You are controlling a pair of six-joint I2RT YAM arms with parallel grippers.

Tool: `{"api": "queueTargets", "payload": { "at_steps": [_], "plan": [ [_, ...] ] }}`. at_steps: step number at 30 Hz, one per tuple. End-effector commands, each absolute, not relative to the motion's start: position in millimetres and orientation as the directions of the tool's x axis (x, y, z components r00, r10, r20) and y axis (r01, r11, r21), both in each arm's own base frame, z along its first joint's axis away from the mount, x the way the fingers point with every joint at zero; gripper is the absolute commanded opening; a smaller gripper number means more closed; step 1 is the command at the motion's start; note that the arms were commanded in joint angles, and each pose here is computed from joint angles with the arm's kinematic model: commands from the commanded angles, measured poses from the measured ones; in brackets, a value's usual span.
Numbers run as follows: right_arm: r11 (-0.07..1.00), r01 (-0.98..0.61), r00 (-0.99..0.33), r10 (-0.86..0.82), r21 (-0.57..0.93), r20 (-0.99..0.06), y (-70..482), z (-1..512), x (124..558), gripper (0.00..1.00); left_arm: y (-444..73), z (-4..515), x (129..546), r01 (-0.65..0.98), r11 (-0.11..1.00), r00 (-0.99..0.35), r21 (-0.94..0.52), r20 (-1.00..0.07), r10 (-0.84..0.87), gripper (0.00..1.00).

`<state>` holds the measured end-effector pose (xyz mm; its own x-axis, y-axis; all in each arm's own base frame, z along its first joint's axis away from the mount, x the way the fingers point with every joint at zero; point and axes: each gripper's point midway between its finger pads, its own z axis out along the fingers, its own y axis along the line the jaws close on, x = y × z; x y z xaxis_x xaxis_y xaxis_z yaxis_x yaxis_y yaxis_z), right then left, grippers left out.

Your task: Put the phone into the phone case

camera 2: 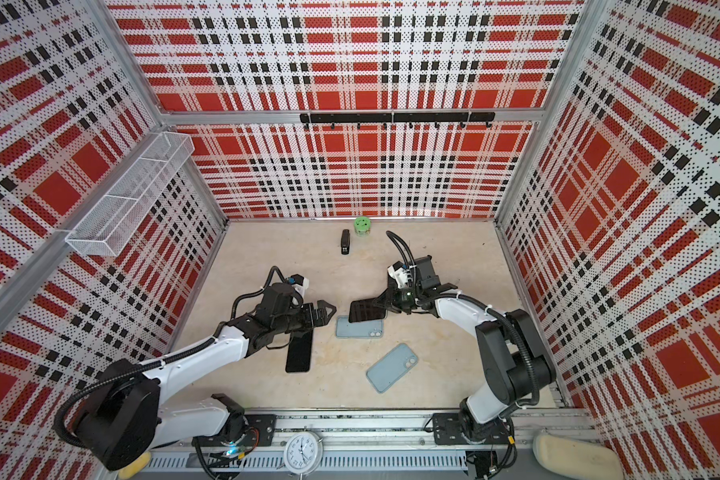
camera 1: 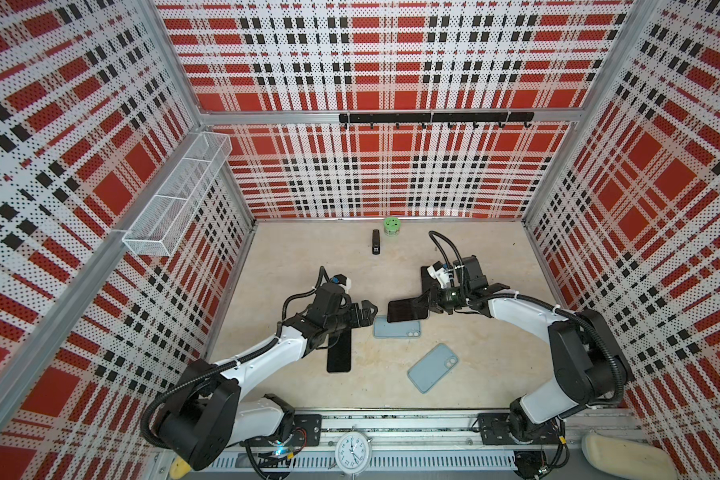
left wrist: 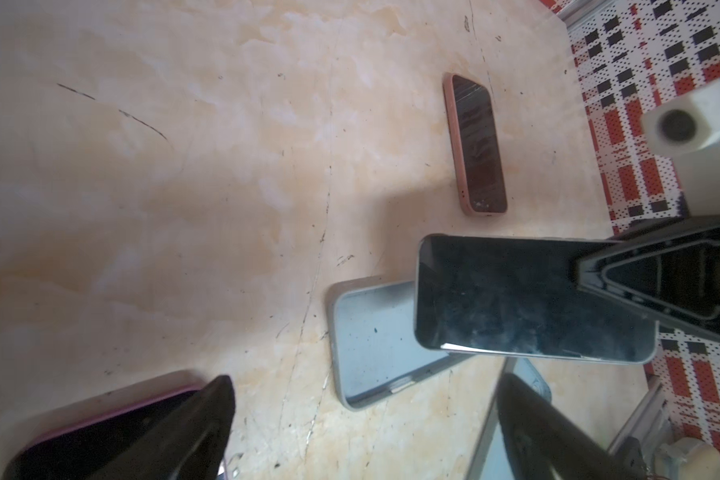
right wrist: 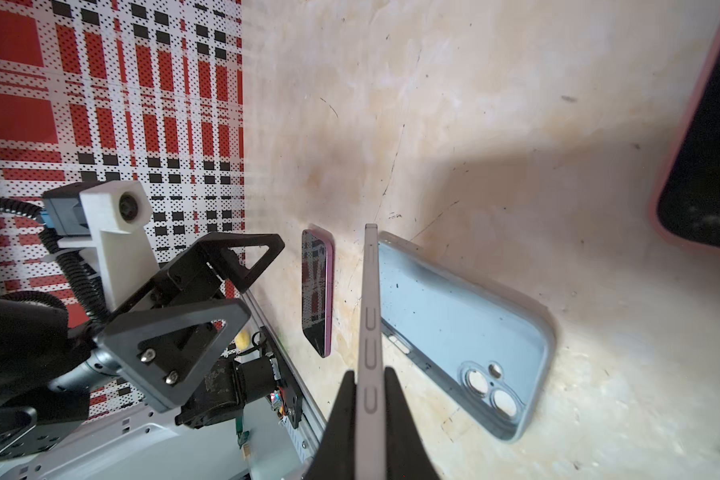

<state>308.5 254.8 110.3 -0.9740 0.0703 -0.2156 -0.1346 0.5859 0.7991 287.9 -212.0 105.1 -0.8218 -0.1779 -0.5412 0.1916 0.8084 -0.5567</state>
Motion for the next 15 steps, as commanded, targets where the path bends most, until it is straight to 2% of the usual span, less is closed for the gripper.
{"api": "queueTargets", "payload": {
  "at_steps": [1, 15],
  "plan": [
    [0.523, -0.208, -0.955, 0.074, 0.826, -0.287, 274.2, 135.1, 325.1, 0.0, -233.8, 112.0, 286.2, 0.237, 0.754, -0.822, -0.612, -0.541, -0.18, 1.0],
    [0.535, -0.11, -0.982, 0.073, 0.838, -0.176, 279.9, 97.8, 314.1, 0.0, -271.9, 69.5, 271.2, 0.199, 0.699, -0.872, -0.686, -0.449, -0.193, 1.0]
  ]
}}
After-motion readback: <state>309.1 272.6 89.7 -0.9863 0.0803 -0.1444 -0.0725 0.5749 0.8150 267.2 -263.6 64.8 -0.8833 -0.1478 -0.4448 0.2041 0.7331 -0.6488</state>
